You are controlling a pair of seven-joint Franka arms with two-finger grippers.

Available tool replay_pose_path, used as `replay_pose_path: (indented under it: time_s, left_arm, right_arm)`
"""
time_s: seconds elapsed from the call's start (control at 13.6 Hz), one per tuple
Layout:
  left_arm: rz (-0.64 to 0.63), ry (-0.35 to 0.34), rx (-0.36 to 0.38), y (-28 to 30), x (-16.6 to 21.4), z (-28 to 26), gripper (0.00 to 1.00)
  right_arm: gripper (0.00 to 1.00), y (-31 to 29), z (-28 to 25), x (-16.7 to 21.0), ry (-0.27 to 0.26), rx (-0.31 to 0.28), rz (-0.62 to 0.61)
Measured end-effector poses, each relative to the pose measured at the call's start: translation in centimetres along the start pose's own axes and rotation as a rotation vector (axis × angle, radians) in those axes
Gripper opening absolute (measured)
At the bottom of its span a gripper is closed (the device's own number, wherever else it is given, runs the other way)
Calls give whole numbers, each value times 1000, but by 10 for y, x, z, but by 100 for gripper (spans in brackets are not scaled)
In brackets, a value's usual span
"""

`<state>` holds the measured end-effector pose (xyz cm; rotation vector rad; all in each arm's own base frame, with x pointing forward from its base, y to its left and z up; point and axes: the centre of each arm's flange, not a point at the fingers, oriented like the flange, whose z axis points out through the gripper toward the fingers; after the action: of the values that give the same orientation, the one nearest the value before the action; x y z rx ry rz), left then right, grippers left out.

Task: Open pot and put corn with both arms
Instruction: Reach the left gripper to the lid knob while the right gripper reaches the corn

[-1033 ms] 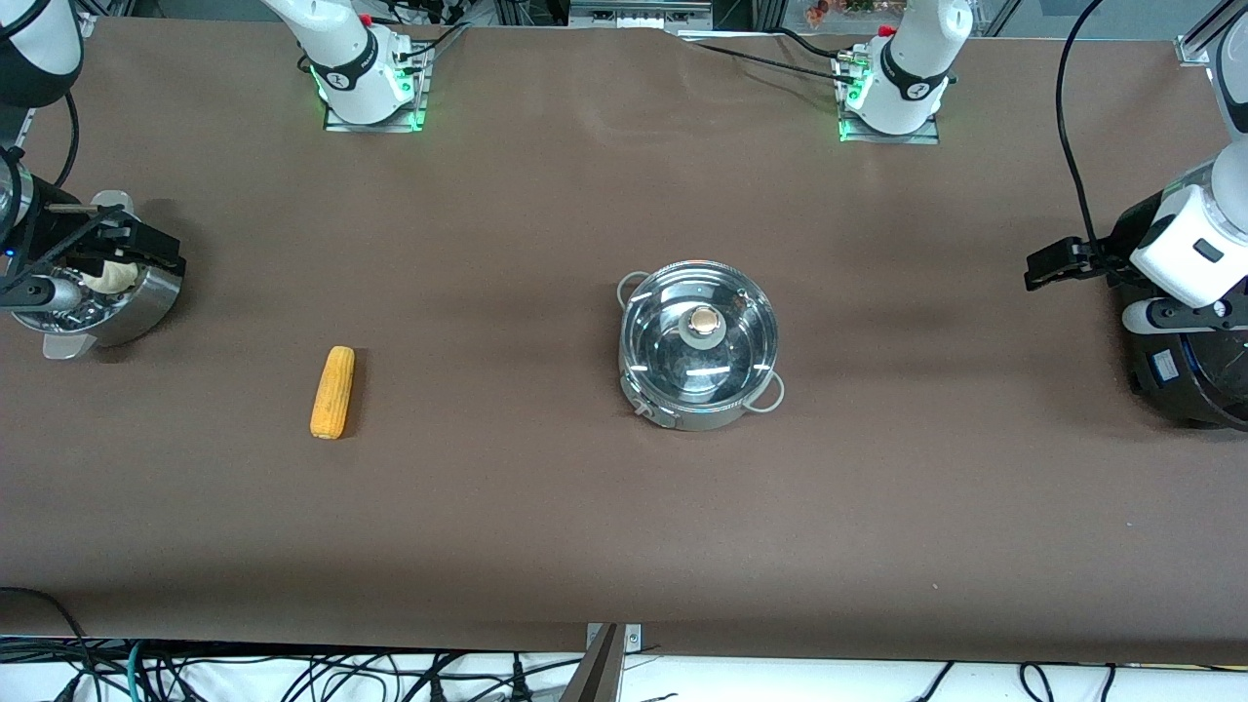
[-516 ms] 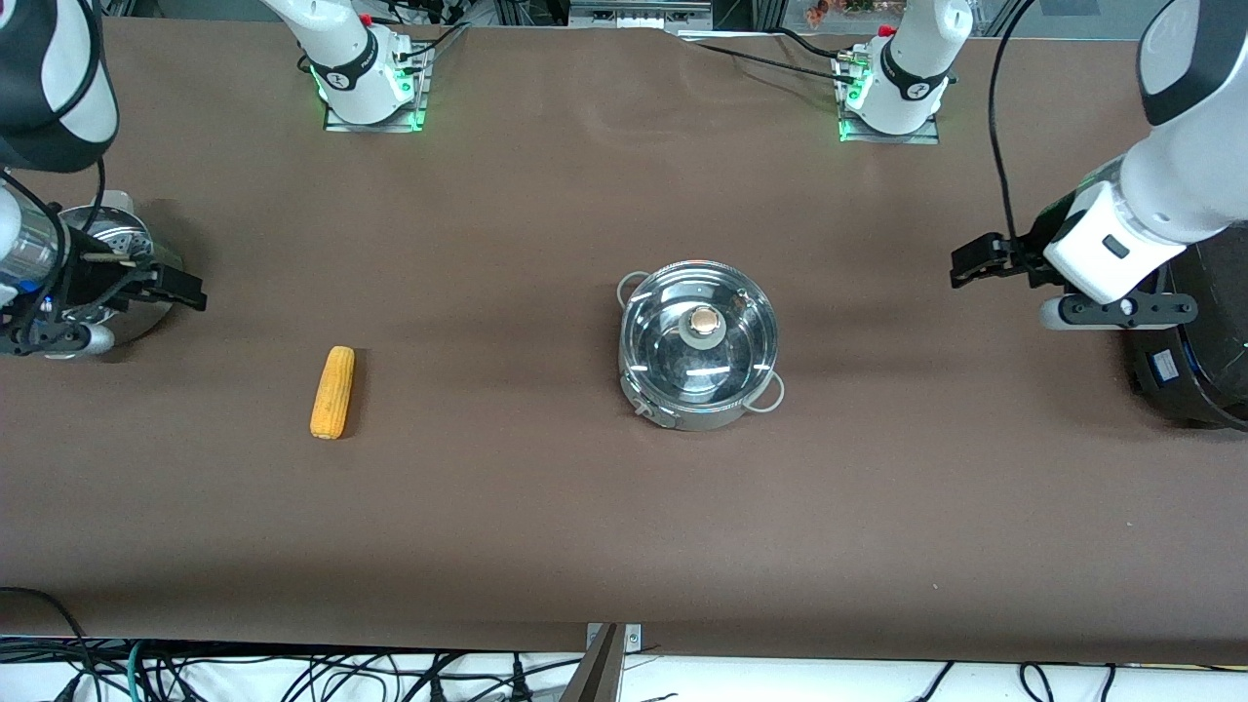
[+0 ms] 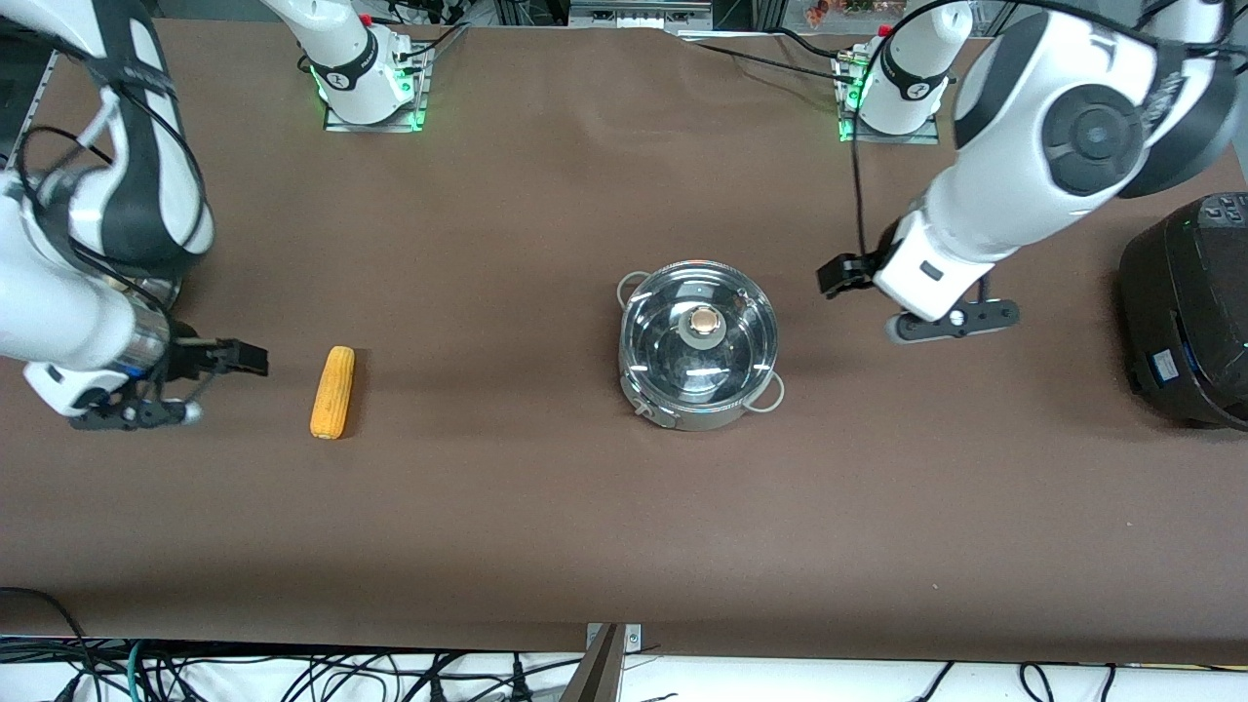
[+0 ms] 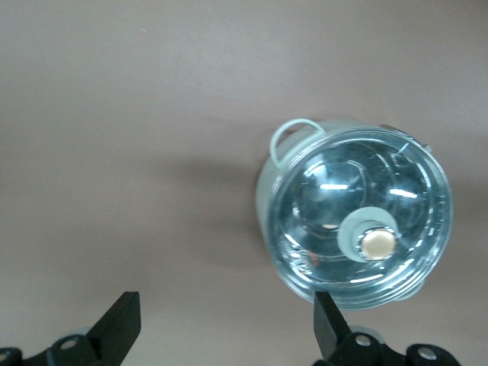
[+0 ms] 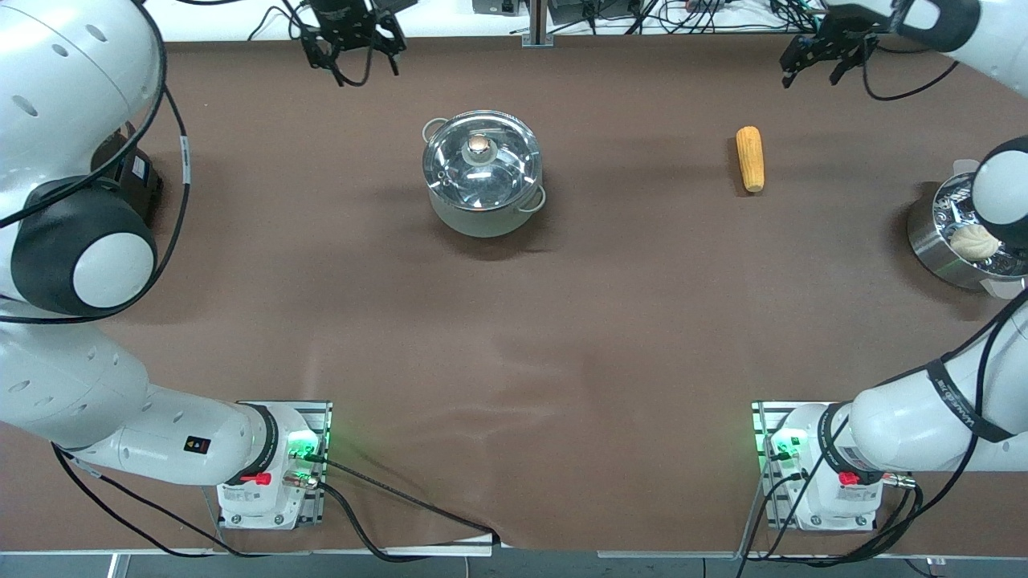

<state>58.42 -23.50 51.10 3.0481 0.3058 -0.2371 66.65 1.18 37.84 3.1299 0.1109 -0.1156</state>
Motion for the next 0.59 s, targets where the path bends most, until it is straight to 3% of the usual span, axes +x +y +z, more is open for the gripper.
replay_pose_path:
  time_s: [0.3, 0.59]
  left_arm:
    - [-59, -2, -11, 63, -17, 41, 100]
    - [-18, 27, 68, 115, -38, 95, 100]
  right_arm:
    - [100, -4, 57, 13, -30, 29, 9]
    - [100, -8, 87, 16, -2, 46, 18]
